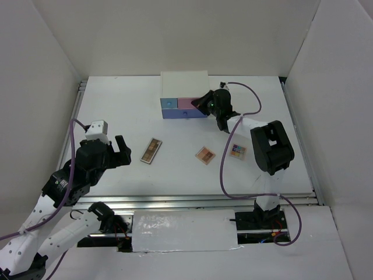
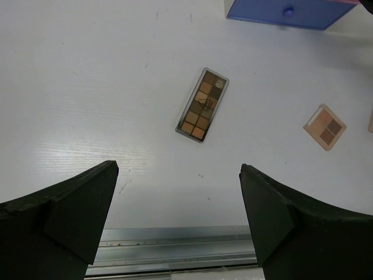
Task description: Organize the makeup
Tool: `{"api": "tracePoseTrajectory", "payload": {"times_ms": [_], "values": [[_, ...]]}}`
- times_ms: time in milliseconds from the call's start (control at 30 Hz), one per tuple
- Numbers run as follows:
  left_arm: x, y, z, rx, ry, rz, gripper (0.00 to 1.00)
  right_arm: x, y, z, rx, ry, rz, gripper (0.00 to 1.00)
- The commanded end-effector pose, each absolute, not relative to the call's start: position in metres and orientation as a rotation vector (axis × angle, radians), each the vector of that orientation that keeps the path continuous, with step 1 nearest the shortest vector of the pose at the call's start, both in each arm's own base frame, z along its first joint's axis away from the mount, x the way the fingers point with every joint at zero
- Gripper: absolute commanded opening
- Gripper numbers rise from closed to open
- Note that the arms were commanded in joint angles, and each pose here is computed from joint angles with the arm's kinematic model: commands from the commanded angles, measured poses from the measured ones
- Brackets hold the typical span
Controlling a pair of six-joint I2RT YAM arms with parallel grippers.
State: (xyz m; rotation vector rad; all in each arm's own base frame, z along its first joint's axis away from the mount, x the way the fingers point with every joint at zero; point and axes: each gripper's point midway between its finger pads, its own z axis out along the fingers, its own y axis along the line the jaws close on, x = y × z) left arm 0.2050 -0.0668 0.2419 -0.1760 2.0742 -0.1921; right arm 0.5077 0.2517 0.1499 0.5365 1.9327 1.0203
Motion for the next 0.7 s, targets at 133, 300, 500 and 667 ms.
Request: {"api": "tracePoseTrajectory", "payload": {"times_ms": [133,300,500,667], "values": [[0.210,-0.071,0.250,-0.164,2.044,-0.213,1.00,0.525,0.244,0.174,0.540,1.839,1.018,0.00],[0.210,-0.072,0.250,-0.162,2.045,-0.216,0.99,0.532,0.249,0.173,0.517,1.866,1.017,0.00],[0.210,-0.072,0.250,-0.160,2.041,-0.220,0.99,0.514,0.248,0.184,0.512,1.821,1.093,0.00],[0.210,-0.072,0.251,-0.155,2.040,-0.225,0.99,0.480,0.248,0.191,0.517,1.748,1.192,0.23]]}}
